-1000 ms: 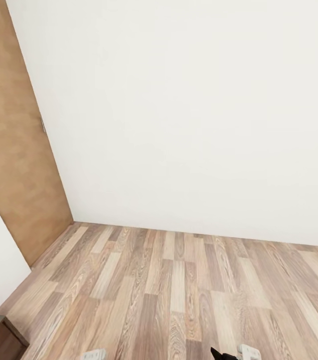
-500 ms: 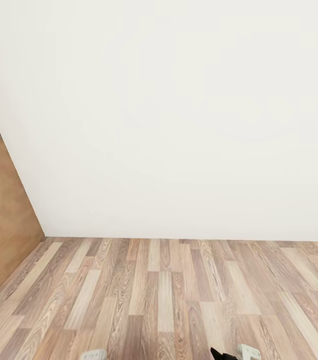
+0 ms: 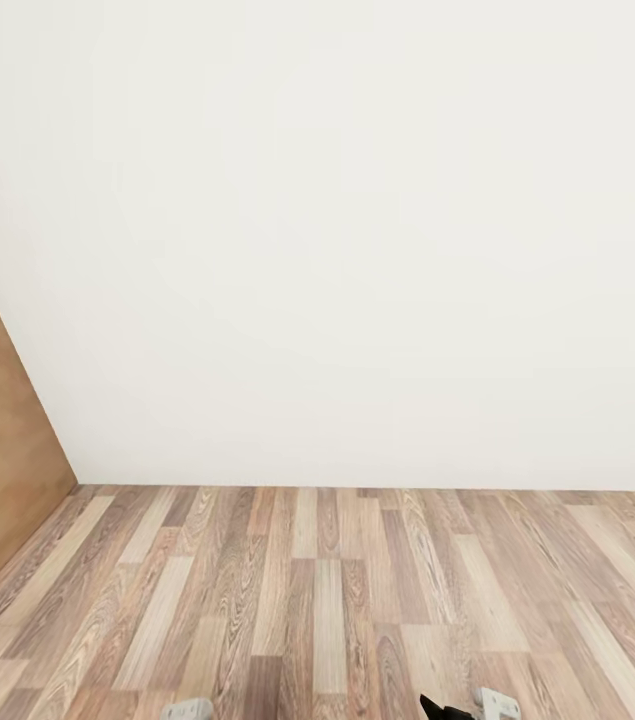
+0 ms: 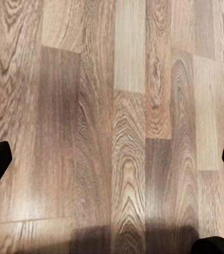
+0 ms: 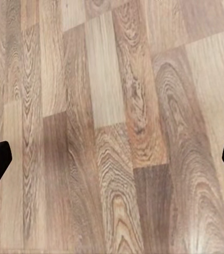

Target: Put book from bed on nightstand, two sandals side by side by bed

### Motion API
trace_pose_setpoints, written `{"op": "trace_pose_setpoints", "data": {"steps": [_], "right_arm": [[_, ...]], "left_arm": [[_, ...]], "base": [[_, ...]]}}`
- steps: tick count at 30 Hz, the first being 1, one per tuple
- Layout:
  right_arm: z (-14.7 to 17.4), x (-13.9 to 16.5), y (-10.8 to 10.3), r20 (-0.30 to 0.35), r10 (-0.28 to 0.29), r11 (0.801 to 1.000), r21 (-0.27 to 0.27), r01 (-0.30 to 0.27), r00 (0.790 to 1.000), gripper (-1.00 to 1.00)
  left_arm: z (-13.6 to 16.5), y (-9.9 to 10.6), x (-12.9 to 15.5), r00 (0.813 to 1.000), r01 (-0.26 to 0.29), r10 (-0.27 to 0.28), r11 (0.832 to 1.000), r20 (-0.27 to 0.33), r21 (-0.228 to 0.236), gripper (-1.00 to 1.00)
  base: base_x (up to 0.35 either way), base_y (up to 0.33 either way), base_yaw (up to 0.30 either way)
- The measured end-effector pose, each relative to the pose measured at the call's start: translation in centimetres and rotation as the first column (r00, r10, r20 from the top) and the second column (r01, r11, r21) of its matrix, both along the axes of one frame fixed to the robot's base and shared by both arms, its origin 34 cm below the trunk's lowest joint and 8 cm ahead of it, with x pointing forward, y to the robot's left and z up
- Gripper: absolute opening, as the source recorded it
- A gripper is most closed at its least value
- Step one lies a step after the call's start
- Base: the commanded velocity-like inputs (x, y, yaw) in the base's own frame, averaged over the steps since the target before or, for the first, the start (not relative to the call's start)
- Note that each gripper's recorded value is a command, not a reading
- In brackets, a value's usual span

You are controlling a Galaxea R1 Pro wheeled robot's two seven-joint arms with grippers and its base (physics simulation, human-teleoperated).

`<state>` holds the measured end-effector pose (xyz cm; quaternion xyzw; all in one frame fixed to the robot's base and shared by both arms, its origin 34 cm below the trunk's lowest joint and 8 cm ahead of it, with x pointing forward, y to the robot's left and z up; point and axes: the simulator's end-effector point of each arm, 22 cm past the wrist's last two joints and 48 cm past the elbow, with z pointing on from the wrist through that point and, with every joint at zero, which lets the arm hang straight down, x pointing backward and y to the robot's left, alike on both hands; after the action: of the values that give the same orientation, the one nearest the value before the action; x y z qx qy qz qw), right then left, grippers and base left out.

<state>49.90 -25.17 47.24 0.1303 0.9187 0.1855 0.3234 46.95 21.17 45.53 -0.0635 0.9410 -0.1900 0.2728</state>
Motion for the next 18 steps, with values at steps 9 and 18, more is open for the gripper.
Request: {"op": "trace_pose_setpoints", "data": {"steps": [9, 18], "right_arm": [[0.04, 0.01, 0.03, 0.001, 0.001, 1.0, 0.0, -0.001, 1.0, 1.0], [0.03, -0.03, 0.02, 0.0, 0.0, 1.0, 0.0, 0.0, 1.0, 1.0]], "left_arm": [[0.03, 0.02, 0.0, 1.0, -0.001, 0.001, 1.0, 0.001, 0.0, 1.0], [0.05, 0.01, 0.03, 1.0, -0.001, 0.001, 1.0, 0.001, 0.0, 1.0]], "base": [[0.132, 0.0, 0.0], [0.321, 0.0, 0.0]]}}
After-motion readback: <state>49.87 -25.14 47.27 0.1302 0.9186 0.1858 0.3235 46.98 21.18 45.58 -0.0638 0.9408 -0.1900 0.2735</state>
